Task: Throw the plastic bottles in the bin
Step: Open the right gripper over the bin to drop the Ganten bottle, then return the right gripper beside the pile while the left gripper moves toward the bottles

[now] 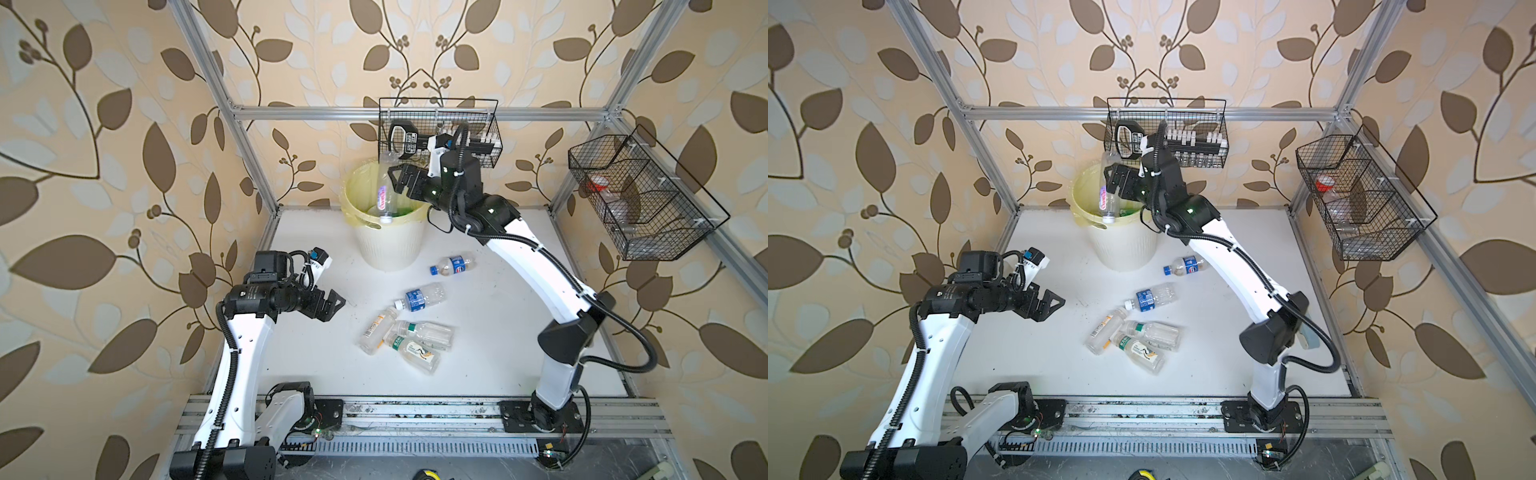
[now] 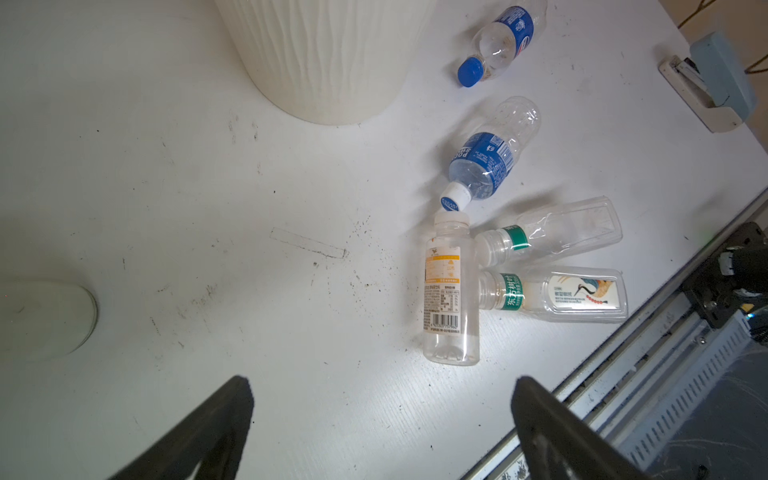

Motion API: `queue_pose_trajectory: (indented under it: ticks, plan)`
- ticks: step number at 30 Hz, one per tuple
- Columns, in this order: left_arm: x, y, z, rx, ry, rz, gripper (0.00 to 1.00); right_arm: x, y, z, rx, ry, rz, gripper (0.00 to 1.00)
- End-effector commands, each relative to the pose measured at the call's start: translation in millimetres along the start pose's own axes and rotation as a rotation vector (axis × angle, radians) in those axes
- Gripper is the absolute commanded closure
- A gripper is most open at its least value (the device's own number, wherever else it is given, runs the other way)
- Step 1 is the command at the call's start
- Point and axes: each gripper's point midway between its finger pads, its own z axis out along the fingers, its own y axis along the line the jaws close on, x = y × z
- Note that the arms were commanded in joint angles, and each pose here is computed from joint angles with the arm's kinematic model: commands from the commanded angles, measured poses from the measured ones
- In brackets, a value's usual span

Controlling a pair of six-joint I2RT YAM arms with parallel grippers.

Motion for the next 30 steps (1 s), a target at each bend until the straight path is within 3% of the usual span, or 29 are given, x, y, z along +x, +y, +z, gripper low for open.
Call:
queue_pose_trajectory:
  ticks: [1, 6, 16, 30]
  plan:
    - [8.3, -14.2, -9.6, 0.039, 0.006, 0.015, 0.01, 5.4, 5.6, -27.7, 0.036, 0.025, -0.065, 0.00]
    - [18.2, -12.2, -6.1, 0.015, 0.006, 0.049, 0.01, 10.2, -0.1, -77.1, -0.016, -0.023, -0.064, 0.00]
    - [10.7, -7.0, -2.6, 0.024, 0.024, 0.046, 0.01, 55.5, -61.6, -152.0, 0.057, 0.014, -0.076, 0.00]
    - [19.4, -9.7, 2.3, 0.050, 0.055, 0.041, 0.01, 140.6, -135.5, -158.6, 0.142, 0.171, -0.026, 0.00]
